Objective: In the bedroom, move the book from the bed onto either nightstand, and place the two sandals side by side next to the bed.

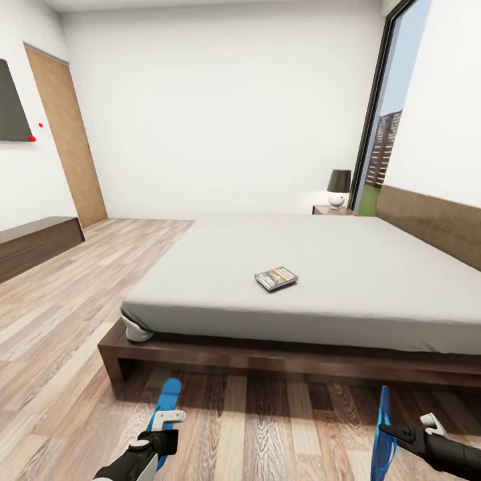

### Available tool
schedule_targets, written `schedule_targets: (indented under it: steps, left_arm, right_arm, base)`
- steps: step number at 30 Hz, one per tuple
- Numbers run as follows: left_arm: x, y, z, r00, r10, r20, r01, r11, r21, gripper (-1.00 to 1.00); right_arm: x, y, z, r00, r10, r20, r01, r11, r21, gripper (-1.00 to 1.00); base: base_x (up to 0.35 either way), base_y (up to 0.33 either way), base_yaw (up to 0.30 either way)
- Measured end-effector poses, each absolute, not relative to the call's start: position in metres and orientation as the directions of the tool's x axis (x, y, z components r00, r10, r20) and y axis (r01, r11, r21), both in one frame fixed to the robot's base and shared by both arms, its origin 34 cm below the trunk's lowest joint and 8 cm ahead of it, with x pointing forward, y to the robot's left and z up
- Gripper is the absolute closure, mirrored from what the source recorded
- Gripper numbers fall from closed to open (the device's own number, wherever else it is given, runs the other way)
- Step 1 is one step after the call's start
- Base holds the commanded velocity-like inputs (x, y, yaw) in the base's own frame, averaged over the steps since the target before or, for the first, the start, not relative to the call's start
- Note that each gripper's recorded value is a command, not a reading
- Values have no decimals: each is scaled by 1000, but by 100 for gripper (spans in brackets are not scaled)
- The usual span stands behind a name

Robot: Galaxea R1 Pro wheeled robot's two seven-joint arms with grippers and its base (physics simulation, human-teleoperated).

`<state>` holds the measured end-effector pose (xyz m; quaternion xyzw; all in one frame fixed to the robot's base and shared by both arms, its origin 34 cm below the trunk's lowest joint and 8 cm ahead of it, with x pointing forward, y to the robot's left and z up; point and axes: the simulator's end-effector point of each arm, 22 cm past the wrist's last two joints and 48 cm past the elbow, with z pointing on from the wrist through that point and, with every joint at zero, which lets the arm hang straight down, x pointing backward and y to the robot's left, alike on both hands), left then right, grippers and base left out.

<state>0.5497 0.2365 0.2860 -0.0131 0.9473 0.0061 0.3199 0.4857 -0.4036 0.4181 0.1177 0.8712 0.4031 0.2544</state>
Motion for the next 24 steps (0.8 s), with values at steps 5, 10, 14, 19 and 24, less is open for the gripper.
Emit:
schedule_targets:
  steps: [5, 10, 14, 19, 24]
  left_arm:
    - [547, 238, 275, -793, -22, -609, -31, 1000, 4, 100]
    - [543, 239, 265, -799, -23, -600, -32, 999, 5, 100]
    - [539, 239, 257, -809, -27, -587, -36, 999, 3, 100]
    - [534, 242, 247, -819, -78, -569, -79, 997, -22, 100]
    - [528, 243, 237, -829, -90, -552, -90, 996, -26, 100]
  right_arm:
    - [491, -395, 423, -860, 421, -287, 35, 611, 791, 100]
    - [490, -393, 418, -868, 422, -262, 53, 603, 796, 100]
    - [489, -393, 411, -872, 423, -246, 67, 602, 796, 100]
    - [487, -393, 402, -877, 423, -227, 84, 602, 794, 100]
    - [484, -393, 393, -882, 423, -209, 101, 602, 792, 100]
  base:
    - [0, 0, 0]
    - [0, 0, 0]
    - [0, 0, 0]
    - [0, 0, 0]
    - [0, 0, 0]
